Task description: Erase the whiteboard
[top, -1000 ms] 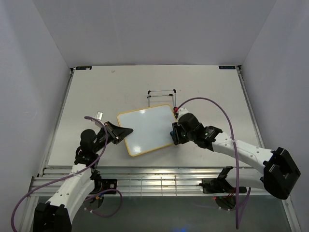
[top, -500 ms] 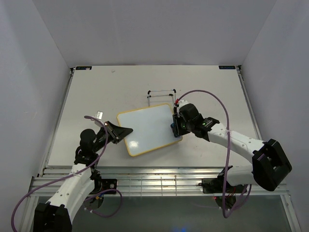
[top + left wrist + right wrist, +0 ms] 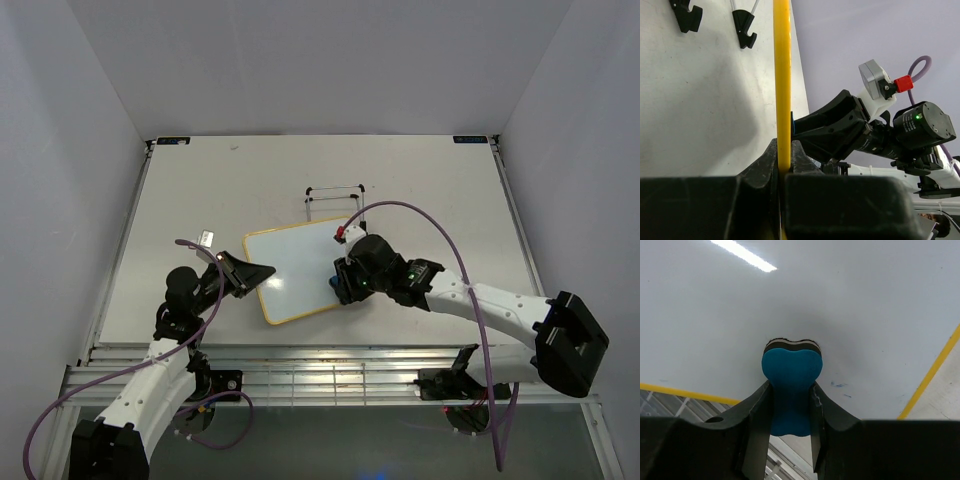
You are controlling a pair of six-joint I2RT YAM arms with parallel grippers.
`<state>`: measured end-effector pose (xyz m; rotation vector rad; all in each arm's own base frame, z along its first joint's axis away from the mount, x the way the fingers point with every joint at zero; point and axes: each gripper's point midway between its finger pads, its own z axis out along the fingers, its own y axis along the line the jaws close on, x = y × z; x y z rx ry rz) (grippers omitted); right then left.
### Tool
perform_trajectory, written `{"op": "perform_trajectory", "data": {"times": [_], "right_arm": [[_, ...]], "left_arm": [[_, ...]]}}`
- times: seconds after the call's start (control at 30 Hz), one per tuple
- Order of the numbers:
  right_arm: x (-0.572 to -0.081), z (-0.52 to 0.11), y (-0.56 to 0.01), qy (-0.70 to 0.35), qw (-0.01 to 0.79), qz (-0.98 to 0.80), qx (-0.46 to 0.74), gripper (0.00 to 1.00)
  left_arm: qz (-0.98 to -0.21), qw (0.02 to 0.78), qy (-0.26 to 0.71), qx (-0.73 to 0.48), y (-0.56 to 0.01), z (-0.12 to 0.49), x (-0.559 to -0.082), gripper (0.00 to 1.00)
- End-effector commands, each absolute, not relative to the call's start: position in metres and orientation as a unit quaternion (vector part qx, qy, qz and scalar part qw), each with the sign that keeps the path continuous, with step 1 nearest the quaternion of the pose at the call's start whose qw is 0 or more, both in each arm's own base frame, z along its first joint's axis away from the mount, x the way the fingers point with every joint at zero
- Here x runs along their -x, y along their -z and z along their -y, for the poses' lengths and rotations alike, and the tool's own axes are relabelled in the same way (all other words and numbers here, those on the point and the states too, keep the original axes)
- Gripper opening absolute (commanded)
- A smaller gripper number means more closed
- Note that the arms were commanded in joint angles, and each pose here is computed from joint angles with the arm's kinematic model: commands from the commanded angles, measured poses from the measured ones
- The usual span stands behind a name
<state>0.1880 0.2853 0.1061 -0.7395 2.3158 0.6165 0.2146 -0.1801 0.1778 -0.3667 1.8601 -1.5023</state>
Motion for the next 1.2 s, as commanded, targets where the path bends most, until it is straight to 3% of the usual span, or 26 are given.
{"op": "perform_trajectory", "data": {"times": [0.0, 0.27, 0.5, 0.67, 0.93, 1.17], "right_arm": [[-0.177, -0.272, -0.079, -0.216, 0.283, -0.893, 0.275, 0.08], [-0.211, -0.203, -0.051, -0.116, 0.275, -0.936, 0.188, 0.08], [-0.204, -0.267, -0.084, -0.148, 0.284, -0.907, 0.272, 0.08], [-0.189, -0.286, -0.083, -0.116, 0.276, -0.901, 0.316, 0.08], [-0.203, -0.245, -0.054, -0.039, 0.266, -0.918, 0.292, 0.08], [-0.181, -0.218, -0.034, -0.027, 0.19, -0.931, 0.31, 0.08]], "left_arm": [[-0.597, 0.391, 0.7, 0.016, -0.305, 0.194, -0.174, 0.0], [-0.595, 0.391, 0.703, 0.01, -0.307, 0.194, -0.171, 0.0], [-0.596, 0.394, 0.7, 0.002, -0.307, 0.195, -0.172, 0.0], [-0.596, 0.392, 0.701, 0.005, -0.309, 0.196, -0.175, 0.0], [-0.596, 0.388, 0.703, 0.007, -0.309, 0.196, -0.174, 0.0], [-0.597, 0.391, 0.701, 0.004, -0.309, 0.196, -0.174, 0.0]]}}
